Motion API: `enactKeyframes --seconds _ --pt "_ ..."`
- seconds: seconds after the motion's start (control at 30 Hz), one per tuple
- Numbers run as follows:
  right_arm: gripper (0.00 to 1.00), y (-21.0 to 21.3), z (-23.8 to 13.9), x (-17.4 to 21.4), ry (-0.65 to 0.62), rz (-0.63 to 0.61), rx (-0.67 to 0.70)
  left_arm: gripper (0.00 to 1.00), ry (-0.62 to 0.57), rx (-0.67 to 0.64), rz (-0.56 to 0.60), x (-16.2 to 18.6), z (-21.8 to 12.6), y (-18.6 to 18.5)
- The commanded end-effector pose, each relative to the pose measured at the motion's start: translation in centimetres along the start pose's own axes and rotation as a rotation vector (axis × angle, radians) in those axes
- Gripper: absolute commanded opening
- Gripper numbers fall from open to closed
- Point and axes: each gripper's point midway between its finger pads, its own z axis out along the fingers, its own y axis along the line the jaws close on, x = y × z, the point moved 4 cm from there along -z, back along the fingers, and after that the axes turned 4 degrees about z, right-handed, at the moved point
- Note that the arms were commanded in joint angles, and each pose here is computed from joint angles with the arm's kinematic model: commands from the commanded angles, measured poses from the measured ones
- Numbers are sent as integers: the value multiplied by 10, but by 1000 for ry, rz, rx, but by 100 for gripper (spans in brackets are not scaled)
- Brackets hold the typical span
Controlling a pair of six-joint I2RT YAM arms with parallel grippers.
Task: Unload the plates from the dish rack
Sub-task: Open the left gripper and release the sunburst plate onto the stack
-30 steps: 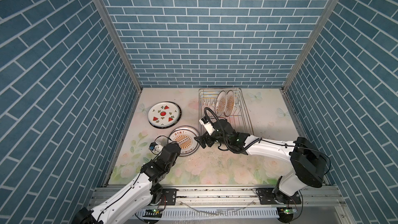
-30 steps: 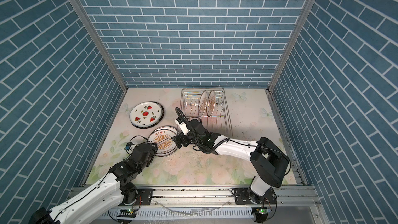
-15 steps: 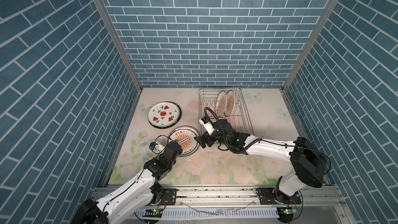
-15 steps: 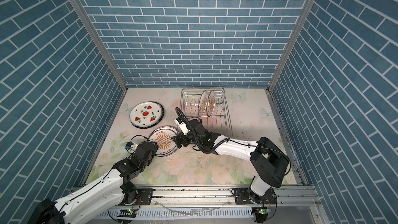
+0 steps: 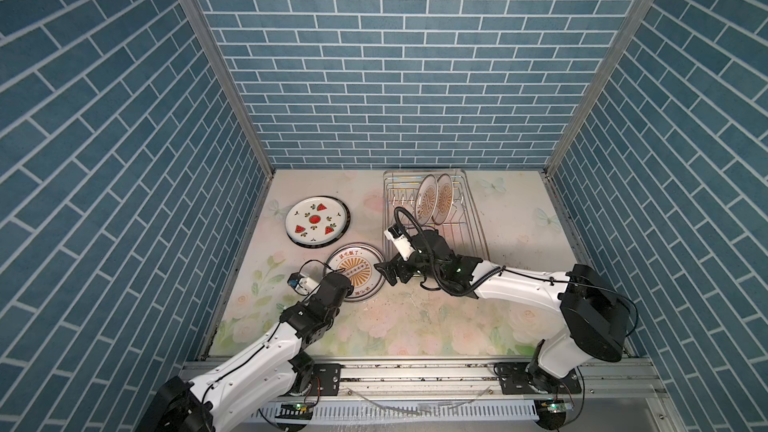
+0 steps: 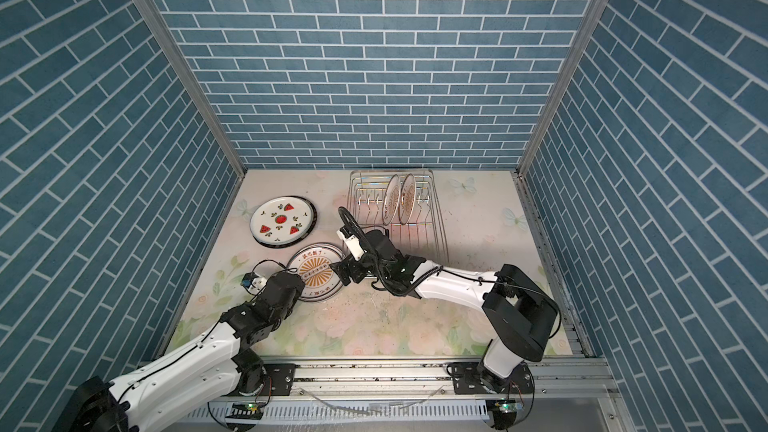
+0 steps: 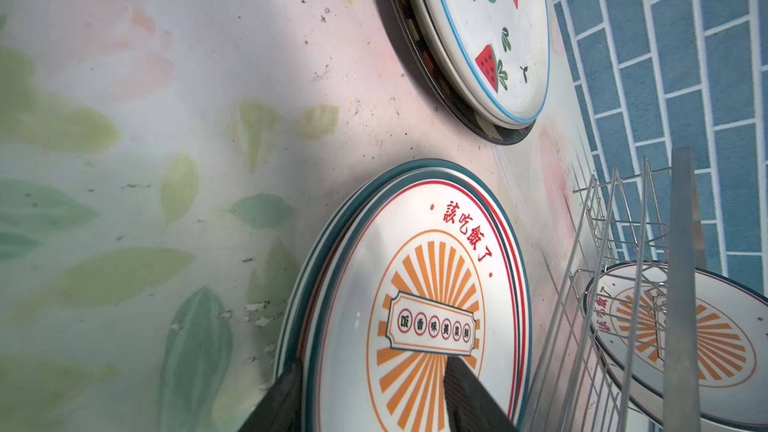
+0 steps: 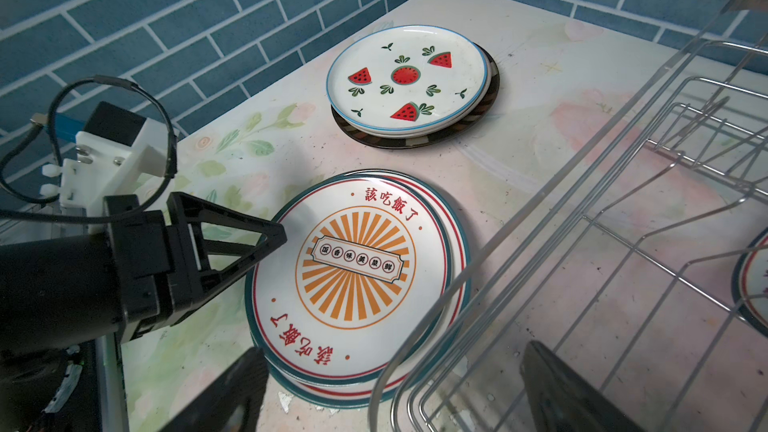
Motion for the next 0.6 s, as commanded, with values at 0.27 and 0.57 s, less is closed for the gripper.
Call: enactKeyframes --seconds 0.27,0.57 --pt "96 3 -4 -5 -23 -41 1 55 -37 -13 18 -8 -3 -4" --pt "96 5 -10 -8 -48 -46 -11 62 -58 7 53 -13 -7 -10"
